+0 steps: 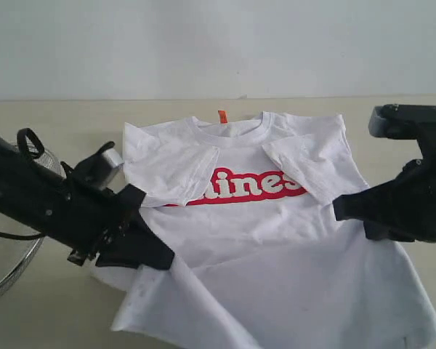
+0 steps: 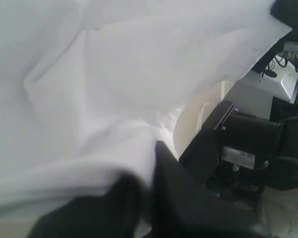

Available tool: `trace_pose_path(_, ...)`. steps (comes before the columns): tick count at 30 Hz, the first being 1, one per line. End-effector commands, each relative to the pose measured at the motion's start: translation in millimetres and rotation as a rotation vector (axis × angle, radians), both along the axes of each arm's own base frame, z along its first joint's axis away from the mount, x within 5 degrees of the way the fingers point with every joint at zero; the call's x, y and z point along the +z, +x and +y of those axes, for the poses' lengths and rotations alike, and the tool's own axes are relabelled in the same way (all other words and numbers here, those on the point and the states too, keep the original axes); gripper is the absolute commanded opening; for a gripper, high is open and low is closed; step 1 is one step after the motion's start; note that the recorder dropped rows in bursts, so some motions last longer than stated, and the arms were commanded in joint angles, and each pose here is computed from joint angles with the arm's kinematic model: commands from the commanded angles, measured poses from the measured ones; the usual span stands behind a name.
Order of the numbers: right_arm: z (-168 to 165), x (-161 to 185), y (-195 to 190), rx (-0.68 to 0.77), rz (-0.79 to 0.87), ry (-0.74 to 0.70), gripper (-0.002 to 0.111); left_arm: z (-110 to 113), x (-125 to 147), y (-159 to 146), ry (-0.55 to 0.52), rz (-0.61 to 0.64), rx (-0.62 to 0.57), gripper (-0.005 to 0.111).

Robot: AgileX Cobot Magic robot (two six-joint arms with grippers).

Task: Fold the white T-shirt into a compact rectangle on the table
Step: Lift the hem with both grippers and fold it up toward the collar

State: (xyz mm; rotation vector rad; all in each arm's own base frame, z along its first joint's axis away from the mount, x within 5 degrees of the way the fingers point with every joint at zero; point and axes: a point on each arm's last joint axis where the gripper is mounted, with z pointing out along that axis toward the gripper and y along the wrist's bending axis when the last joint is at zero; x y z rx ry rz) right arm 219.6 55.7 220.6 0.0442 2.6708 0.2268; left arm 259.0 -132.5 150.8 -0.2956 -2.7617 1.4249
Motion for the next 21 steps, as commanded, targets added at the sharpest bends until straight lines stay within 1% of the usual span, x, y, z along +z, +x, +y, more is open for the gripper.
trace_pose_path(1,3,20,12,-0.001,-0.099,0.021,0.0,17,10,15,-0.013,-0.03,0.082,0.005)
trace_pose_path(4,4,32,19,-0.001,-0.143,0.031,0.0,27,15,25,-0.016,-0.052,0.122,0.005)
trace_pose_path(8,6,41,29,-0.005,-0.194,0.04,0.0,32,26,39,-0.023,-0.09,0.156,0.005)
trace_pose_path(11,8,35,41,-0.005,-0.18,0.035,0.0,32,38,51,-0.031,-0.134,0.169,0.005)
trace_pose_path(16,13,30,65,-0.019,-0.22,0.045,0.0,32,57,72,-0.016,-0.224,0.22,0.005)
trace_pose_path(19,10,27,80,-0.046,-0.238,0.05,0.0,34,62,83,0.009,-0.266,0.245,0.005)
trace_pose_path(21,3,26,90,-0.084,-0.253,0.055,0.0,33,62,90,0.017,-0.282,0.238,0.005)
